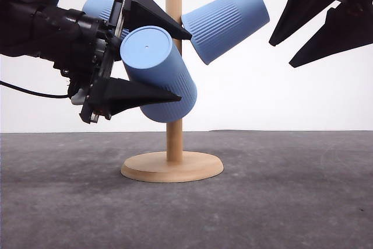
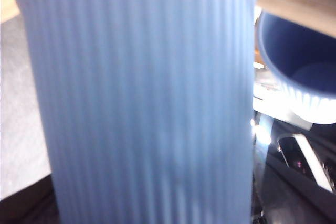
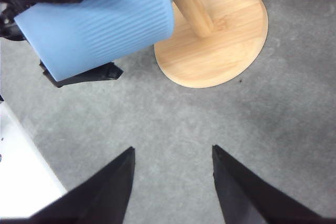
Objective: Place three cups
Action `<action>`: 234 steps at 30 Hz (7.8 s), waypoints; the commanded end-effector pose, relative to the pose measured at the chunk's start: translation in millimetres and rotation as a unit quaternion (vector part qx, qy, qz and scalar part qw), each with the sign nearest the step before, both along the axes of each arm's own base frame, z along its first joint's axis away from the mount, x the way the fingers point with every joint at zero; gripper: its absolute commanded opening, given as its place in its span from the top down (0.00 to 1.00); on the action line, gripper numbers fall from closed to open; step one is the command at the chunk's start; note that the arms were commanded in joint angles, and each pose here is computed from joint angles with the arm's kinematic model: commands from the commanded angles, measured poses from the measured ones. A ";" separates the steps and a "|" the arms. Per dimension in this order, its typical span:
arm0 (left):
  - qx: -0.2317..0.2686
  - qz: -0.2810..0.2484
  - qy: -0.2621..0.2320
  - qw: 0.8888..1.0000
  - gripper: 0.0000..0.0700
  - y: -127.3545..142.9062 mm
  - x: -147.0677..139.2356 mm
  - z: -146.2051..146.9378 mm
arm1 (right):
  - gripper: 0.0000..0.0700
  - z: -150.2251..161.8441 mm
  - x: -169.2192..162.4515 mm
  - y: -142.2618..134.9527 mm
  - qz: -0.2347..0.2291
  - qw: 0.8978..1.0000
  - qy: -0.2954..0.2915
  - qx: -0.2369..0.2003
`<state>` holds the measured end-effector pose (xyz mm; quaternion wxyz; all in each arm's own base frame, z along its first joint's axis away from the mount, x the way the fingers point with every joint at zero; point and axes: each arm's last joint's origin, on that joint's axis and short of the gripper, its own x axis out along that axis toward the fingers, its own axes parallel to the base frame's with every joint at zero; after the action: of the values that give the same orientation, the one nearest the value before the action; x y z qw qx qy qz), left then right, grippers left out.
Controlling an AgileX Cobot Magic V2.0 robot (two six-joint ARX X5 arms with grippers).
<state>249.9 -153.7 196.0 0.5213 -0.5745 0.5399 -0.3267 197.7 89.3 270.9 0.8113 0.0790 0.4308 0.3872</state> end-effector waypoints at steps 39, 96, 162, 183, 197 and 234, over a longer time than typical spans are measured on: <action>0.092 -0.087 -0.117 0.985 0.21 26.4 -53.9 38.4 | 0.58 2.0 0.7 0.8 0.000 1.000 0.002 -0.002; 0.528 0.325 -0.497 0.607 1.00 146.9 -153.2 -31.6 | 0.98 4.5 8.1 -1.1 -0.020 0.993 -0.089 -0.074; 0.556 0.305 -0.473 0.611 1.00 148.6 -154.5 -46.2 | 0.98 -115.0 -101.2 -90.2 -0.385 0.837 -0.379 -0.087; 0.572 0.293 -0.482 0.596 1.00 149.3 -154.5 -46.1 | 0.98 -113.1 -101.0 -90.2 -0.386 0.833 -0.388 -0.084; 0.595 0.262 -0.504 0.569 1.00 152.3 -154.4 -46.1 | 0.98 -113.1 -101.0 -90.2 -0.386 0.833 -0.388 -0.084; 0.592 0.262 -0.504 0.571 1.00 152.4 -154.4 -46.1 | 0.98 -113.1 -101.0 -90.2 -0.386 0.833 -0.388 -0.084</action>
<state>95.1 -1.2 154.5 0.9966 -0.0003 0.0807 -0.0162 96.5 -0.7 157.1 0.9986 0.0090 0.0522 0.0049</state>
